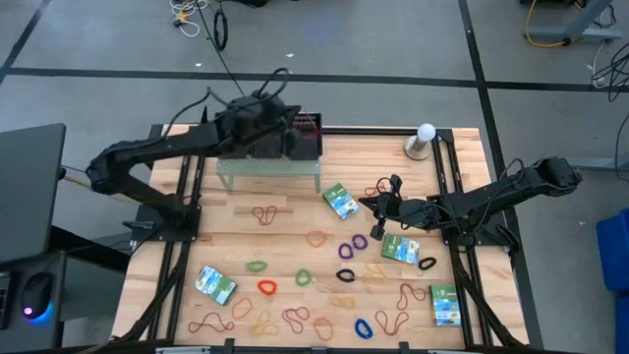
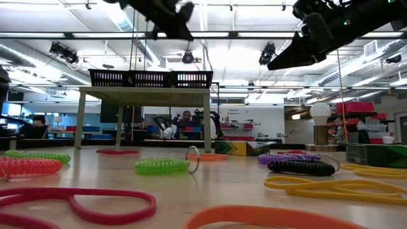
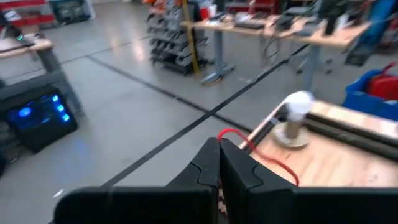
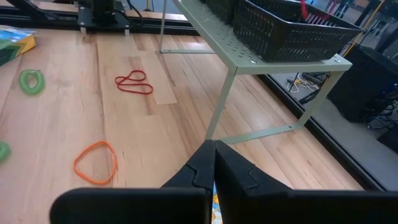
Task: Pick & Place Office Desk Supplies
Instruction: Put the red rubber band into the right black bin on the shelf
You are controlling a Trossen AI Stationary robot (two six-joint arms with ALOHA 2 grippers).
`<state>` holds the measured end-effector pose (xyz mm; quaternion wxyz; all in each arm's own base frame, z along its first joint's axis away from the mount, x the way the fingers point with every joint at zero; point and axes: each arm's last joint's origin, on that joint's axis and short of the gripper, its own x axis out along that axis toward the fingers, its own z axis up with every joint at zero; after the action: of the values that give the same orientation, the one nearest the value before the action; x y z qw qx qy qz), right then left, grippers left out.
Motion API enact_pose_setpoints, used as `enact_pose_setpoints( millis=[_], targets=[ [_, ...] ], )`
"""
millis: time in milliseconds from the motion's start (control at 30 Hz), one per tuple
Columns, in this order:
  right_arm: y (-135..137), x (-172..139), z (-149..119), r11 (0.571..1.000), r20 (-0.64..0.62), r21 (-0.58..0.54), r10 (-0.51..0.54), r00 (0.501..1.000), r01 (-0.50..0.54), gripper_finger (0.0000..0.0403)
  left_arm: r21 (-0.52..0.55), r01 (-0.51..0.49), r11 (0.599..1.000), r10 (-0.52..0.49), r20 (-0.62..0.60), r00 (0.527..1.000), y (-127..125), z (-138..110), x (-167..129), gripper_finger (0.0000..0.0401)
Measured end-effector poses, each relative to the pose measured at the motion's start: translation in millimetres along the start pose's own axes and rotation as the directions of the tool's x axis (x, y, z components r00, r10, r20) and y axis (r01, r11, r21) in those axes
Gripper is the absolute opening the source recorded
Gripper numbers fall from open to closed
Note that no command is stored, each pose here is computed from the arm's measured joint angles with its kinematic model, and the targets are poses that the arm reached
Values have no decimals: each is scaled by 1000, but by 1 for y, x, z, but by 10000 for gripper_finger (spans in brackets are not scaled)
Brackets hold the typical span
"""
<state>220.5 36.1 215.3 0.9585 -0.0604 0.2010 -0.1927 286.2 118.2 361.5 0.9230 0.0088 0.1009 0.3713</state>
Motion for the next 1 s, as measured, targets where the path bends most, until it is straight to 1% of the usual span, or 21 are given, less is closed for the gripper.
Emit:
enact_pose_setpoints(
  millis=[133,267,533,600,700,833,1000],
  targets=[
    [0,0,0,1000,0,0,0,1000,0,11,-5,18,1000,-19,-74,997,2,-17,22,5],
    [0,0,0,1000,0,-2,-1,1000,1,11,9,4,1000,-3,-118,993,2,-28,36,5],
    [0,0,0,1000,0,-7,-2,1000,2,11,51,-2,999,11,-183,983,1,-38,39,11],
    [0,0,0,1000,0,-7,-2,1000,2,11,46,-10,999,20,-213,977,1,-41,39,23],
    [0,0,0,1000,0,-7,-2,1000,2,11,54,-21,998,35,-255,966,2,-45,38,52],
    [0,0,0,1000,0,-8,-1,1000,1,11,46,4,999,11,-308,951,1,-47,36,92],
    [0,0,0,1000,1,-7,0,1000,0,11,49,24,999,-5,-360,933,4,-27,29,123]
  ],
)
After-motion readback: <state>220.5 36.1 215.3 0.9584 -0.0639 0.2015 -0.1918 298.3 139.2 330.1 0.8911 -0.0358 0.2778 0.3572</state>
